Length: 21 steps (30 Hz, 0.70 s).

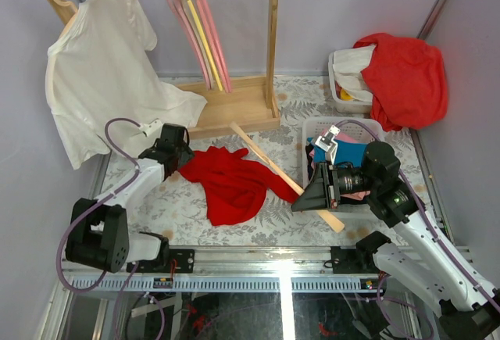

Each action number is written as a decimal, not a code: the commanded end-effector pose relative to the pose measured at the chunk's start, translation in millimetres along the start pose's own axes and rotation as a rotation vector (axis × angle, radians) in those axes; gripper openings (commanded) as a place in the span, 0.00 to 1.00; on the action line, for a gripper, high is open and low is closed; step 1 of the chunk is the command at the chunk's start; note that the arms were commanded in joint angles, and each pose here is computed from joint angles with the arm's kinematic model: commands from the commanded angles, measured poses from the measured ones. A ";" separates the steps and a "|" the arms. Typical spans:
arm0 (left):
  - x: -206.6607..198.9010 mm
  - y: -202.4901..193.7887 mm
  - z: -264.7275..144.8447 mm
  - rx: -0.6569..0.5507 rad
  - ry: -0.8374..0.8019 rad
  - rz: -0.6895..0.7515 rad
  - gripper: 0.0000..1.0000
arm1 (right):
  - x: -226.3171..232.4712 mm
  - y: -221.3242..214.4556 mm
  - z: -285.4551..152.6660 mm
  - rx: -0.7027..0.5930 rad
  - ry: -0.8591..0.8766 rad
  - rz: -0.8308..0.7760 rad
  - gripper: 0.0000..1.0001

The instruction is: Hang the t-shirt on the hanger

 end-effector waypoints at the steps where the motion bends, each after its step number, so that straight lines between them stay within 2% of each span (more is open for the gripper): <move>1: -3.9 21.5 12.6 -0.075 0.011 -0.048 0.52 | 13.0 -3.9 -1.6 0.025 0.042 -0.021 0.00; 7: 2.4 20.9 30.4 -0.068 0.056 -0.045 0.52 | 12.0 -4.2 -1.4 0.027 0.043 -0.019 0.00; 10: 2.1 18.9 36.0 -0.057 0.059 -0.043 0.48 | 11.0 -4.3 -1.3 0.024 0.041 -0.018 0.00; 12: 3.4 17.1 38.0 -0.053 0.063 -0.040 0.41 | 10.4 -4.9 -1.4 0.024 0.041 -0.018 0.00; 14: 4.9 15.4 38.0 -0.047 0.068 -0.034 0.26 | 9.6 -5.1 -1.4 0.023 0.040 -0.016 0.00; 21: 3.2 22.5 24.0 -0.064 0.043 -0.034 0.08 | 9.4 -5.4 -1.5 0.021 0.042 -0.018 0.00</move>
Point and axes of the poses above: each gripper's point midway between its finger pads, its own z axis out along the fingers, its own x axis along the line the jaws close on, y = z × x, the point moved 1 cm from there along -z, back along the fingers, and after that the axes turned 12 degrees about z, right-handed, at the moved point
